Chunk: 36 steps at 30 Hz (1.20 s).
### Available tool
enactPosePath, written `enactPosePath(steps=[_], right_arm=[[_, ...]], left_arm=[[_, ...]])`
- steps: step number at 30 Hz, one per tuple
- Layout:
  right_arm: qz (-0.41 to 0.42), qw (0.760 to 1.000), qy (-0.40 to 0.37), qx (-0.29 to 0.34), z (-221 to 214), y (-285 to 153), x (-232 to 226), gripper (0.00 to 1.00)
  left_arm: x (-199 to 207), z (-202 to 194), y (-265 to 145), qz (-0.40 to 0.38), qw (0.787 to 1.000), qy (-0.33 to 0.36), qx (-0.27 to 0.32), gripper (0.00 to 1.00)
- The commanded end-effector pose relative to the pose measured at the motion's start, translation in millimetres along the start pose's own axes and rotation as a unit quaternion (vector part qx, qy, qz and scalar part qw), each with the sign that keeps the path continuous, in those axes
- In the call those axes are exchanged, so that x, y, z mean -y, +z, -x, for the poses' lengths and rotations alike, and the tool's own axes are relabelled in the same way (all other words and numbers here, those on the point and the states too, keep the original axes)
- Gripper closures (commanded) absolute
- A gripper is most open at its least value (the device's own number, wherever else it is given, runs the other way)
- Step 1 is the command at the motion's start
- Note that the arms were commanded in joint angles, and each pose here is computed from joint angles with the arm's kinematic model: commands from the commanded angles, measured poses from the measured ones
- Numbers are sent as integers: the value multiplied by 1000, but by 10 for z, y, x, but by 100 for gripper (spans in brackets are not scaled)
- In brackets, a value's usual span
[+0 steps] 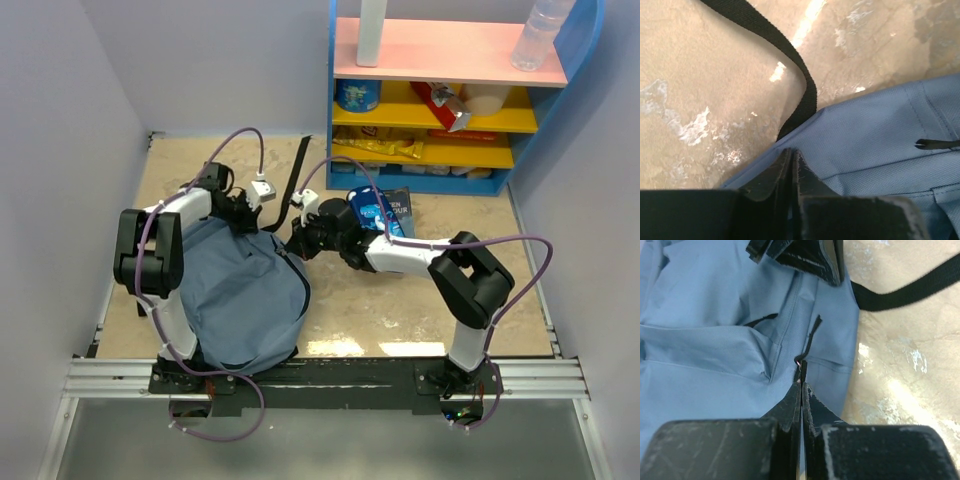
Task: Pack the student bag
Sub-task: Unzip the student bag at the center of the board.
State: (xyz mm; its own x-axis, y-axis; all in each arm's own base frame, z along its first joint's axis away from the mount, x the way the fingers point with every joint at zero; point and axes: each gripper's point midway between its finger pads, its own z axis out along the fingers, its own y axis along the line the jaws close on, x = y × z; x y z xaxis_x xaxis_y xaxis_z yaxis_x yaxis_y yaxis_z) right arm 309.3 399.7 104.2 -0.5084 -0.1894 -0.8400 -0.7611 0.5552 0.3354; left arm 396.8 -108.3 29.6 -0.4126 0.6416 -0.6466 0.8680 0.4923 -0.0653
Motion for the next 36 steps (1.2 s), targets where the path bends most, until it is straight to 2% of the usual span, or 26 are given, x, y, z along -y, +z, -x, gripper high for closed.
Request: enactPosePath(steps=[1, 16, 23, 26, 29, 31, 35, 36], right_arm=[[-10, 999, -8, 31, 206, -159, 34, 100], [-49, 998, -13, 31, 232, -300, 180, 100], [-80, 996, -22, 33, 340, -303, 290, 100], [-85, 995, -23, 39, 397, -323, 302, 100], [-78, 996, -21, 44, 468, -279, 277, 100], [-72, 996, -15, 44, 481, -213, 271, 100], [-42, 997, -8, 59, 664, -35, 184, 100], [-37, 997, -6, 63, 697, -11, 166, 96]], left_arm=[[-300, -262, -144, 71, 997, -22, -37, 94], [-809, -755, -629, 153, 984, -74, -49, 99], [-1206, -1084, -1102, 236, 962, -124, -50, 100], [-1364, -1147, -1341, 257, 954, -149, -28, 100], [-1314, -959, -1437, 237, 959, -154, 9, 100], [-1107, -676, -1464, 195, 969, -142, 53, 98], [-720, -271, -1306, 139, 983, -101, 63, 87], [-633, -189, -1324, 132, 984, -97, 69, 79]])
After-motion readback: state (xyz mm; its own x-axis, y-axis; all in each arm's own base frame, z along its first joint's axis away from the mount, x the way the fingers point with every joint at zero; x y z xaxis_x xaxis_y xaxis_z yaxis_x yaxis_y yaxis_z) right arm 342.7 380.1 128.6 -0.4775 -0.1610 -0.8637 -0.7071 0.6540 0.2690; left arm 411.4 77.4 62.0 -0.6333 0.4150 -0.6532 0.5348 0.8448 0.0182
